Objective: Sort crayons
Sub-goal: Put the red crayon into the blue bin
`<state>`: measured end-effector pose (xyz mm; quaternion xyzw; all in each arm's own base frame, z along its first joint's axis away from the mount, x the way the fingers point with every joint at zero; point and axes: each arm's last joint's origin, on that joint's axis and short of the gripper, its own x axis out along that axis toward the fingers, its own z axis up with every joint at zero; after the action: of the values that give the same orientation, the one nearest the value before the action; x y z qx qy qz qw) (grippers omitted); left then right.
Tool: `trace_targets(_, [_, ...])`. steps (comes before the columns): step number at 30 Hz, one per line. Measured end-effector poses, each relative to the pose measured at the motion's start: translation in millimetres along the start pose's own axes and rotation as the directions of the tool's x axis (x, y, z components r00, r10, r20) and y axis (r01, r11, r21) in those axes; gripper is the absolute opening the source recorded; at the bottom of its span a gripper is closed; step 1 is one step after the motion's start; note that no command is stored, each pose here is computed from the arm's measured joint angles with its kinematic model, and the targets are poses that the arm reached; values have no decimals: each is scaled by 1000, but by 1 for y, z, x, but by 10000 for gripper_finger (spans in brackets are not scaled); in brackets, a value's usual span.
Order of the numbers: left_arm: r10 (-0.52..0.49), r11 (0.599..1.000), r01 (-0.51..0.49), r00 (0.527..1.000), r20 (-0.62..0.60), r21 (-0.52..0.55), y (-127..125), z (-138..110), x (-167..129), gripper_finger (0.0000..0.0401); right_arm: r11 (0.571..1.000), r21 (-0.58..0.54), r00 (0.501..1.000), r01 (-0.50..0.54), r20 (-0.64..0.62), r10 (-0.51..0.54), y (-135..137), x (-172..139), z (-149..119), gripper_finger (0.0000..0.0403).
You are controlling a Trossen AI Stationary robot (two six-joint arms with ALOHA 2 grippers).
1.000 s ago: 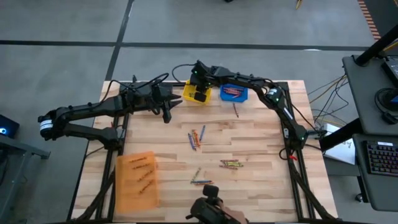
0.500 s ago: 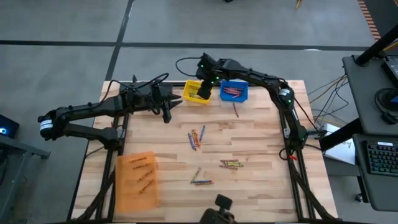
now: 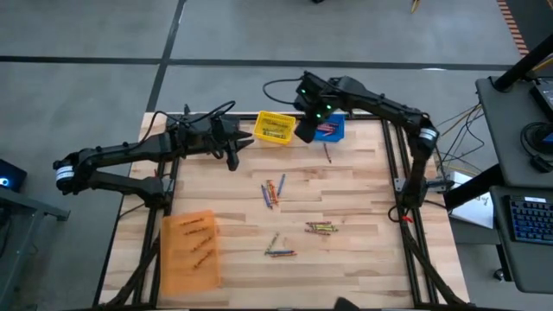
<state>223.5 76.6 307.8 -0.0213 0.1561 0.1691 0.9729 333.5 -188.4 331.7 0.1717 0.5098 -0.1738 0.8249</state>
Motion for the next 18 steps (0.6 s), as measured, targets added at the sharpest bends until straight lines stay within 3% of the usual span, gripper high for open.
trace_targets(8, [0, 1000, 0, 1000, 0, -15, 0, 0, 0, 78, 994, 105, 996, 15, -92, -5, 1, 7, -49, 77])
trace_targets(18, [0, 1000, 1, 1000, 5, -16, 0, 0, 0, 78, 974, 219, 983, 48, -184, -7, -4, 51, -96, 77])
